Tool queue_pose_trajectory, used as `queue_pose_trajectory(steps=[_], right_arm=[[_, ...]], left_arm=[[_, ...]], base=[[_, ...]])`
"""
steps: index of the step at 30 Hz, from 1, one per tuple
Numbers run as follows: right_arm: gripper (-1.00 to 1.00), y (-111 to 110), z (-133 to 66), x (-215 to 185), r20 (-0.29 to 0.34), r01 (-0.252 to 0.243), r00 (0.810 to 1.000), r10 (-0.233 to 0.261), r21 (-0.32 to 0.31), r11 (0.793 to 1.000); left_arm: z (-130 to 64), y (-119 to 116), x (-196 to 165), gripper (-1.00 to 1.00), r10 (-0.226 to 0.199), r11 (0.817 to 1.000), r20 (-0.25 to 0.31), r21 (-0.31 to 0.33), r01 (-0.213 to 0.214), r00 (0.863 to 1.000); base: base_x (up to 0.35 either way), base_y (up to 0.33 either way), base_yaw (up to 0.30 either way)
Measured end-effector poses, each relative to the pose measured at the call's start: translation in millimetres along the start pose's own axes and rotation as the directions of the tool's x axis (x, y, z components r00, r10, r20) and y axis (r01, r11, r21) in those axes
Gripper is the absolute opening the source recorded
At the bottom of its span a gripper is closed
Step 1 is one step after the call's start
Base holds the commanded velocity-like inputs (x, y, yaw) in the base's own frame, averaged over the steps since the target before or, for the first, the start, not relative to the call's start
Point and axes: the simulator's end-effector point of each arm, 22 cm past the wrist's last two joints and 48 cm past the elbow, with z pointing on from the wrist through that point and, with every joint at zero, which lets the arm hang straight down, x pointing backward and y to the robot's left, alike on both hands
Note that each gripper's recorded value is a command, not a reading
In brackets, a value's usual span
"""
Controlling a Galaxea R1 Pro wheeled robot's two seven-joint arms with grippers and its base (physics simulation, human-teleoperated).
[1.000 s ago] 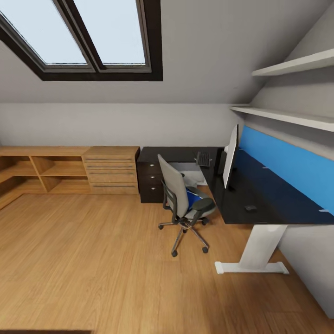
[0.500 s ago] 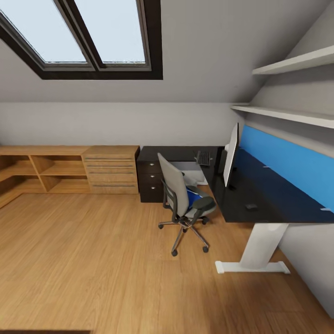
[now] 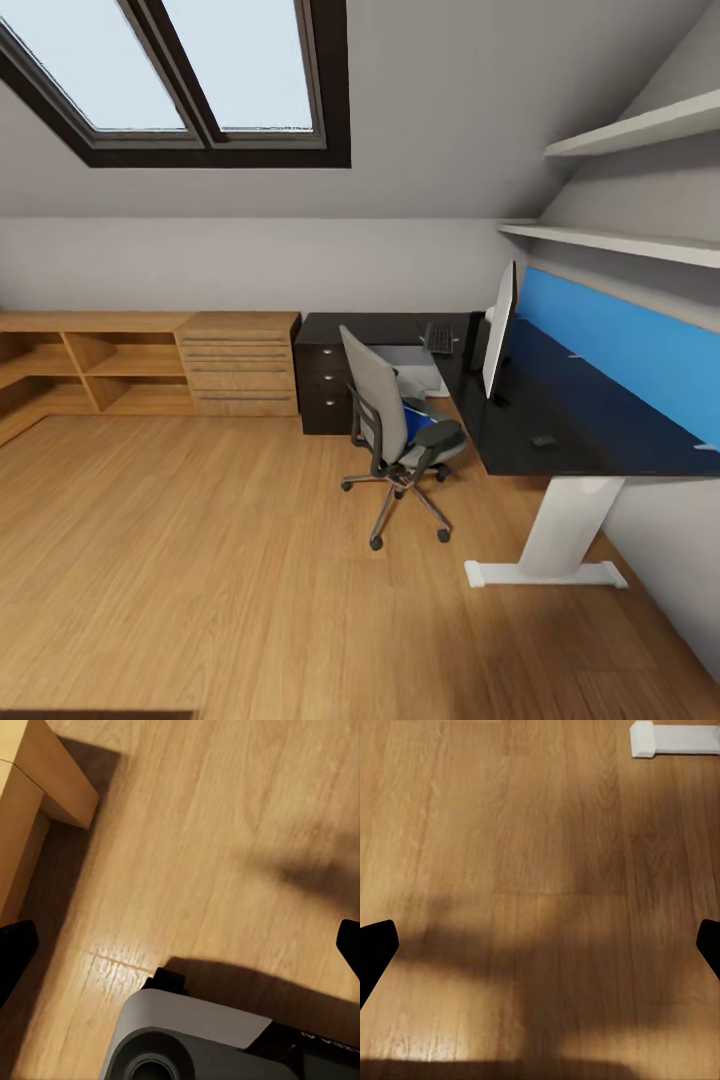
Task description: In the bedroom, organize the workspace by keeping the computer under the desk, ensuring the monitor is on the desk, placing the keyboard on the desk next to the monitor, placing the mouse on the desk next to the keyboard, moving the folder from the swivel chair onto the desk next to the mouse, stacking the notebook on top of the folder with the pen on top of the notebook, and positioning the swivel chair next to the desk.
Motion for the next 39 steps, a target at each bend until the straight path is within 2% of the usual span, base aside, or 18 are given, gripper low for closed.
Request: queue_pose_trajectory(steps=[39], right_arm=[[1.00,1.7,46.8,39.4,0.002,0.003,1.000,-0.003,-0.001,1.000]], left_arm=[[53.7,-2.7,30.6,1.00,0.000,1.000,0.000,0.000,0.000,1.000]], base=[[0.000,0.000,0.000]])
